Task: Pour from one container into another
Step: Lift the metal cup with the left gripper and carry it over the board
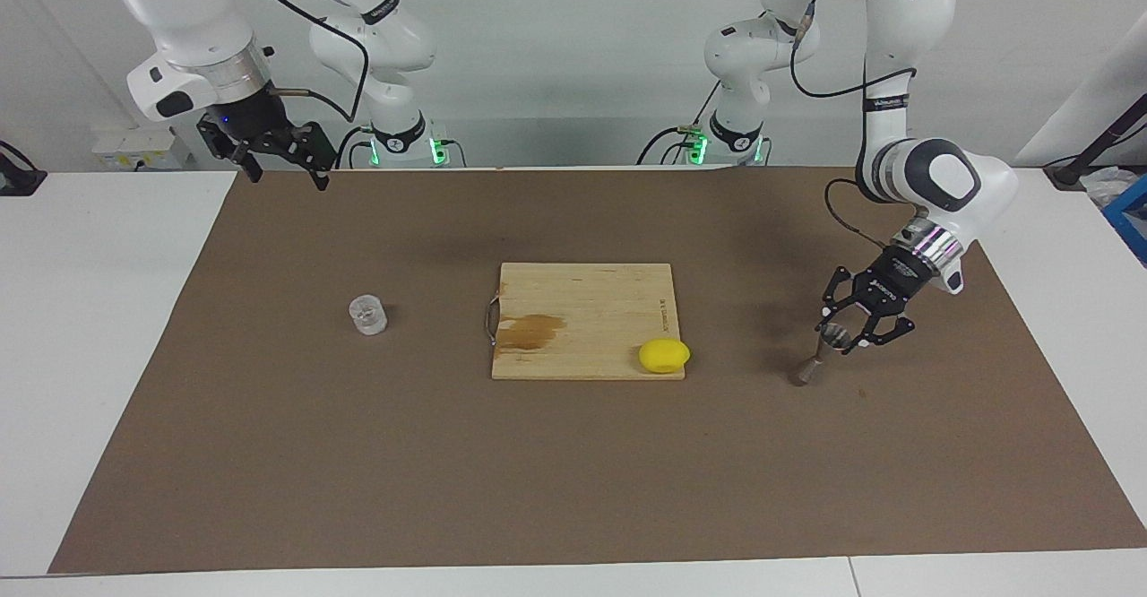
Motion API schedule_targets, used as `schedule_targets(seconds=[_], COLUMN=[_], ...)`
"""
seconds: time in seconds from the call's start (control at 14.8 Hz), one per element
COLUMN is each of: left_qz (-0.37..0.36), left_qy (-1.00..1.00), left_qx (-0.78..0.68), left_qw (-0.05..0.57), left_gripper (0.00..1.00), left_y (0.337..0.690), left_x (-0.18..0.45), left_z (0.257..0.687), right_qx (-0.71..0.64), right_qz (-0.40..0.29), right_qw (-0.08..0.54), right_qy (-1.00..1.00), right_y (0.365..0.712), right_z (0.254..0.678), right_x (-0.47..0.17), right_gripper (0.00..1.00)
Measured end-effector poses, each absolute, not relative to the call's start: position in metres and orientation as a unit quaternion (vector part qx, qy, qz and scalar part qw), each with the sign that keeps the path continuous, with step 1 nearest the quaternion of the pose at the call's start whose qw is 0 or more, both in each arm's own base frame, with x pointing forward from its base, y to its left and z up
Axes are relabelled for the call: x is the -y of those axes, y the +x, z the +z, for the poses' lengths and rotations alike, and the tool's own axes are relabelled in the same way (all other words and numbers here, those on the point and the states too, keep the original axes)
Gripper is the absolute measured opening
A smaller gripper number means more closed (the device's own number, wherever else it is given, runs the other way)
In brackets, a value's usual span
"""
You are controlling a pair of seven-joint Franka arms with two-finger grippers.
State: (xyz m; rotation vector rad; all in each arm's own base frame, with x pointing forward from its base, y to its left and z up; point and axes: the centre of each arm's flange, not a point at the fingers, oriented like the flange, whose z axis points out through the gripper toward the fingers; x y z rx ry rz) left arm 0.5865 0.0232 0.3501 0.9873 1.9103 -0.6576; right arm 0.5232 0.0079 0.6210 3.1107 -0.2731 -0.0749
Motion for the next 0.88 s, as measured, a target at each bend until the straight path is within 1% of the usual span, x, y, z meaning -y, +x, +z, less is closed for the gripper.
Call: schedule_targets(seconds=[0.14, 0.41, 0.61, 0.88], left_qz=[-0.284, -0.328, -0.331, -0.321], left_qy=[0.405, 0.423, 0.43, 0.442], left_qx=[-0.749, -0.713, -0.704, -0.711], left_qw=[0.441, 0.453, 0.458, 0.443], left_gripper=[0.5, 0.5, 0.5, 0.5], left_y=[0.592, 0.591, 0.583, 0.558], left_x=[0.02, 0.118, 0.183, 0.251], left_z=[0.359, 0.376, 0.388, 0.388], right_qx=[0.087, 0.087, 0.087, 0.087], right_qz=[-0.024, -0.024, -0.024, -0.024], right_qw=[0.009, 0.009, 0.009, 0.009], right_qy=[0.996, 0.996, 0.996, 0.996], right_y=[0.523, 0.523, 0.523, 0.523], right_z=[0.621, 0.621, 0.621, 0.621], right_x=[-0.008, -0.008, -0.008, -0.008], right_gripper=[1.0, 1.0, 1.0, 1.0])
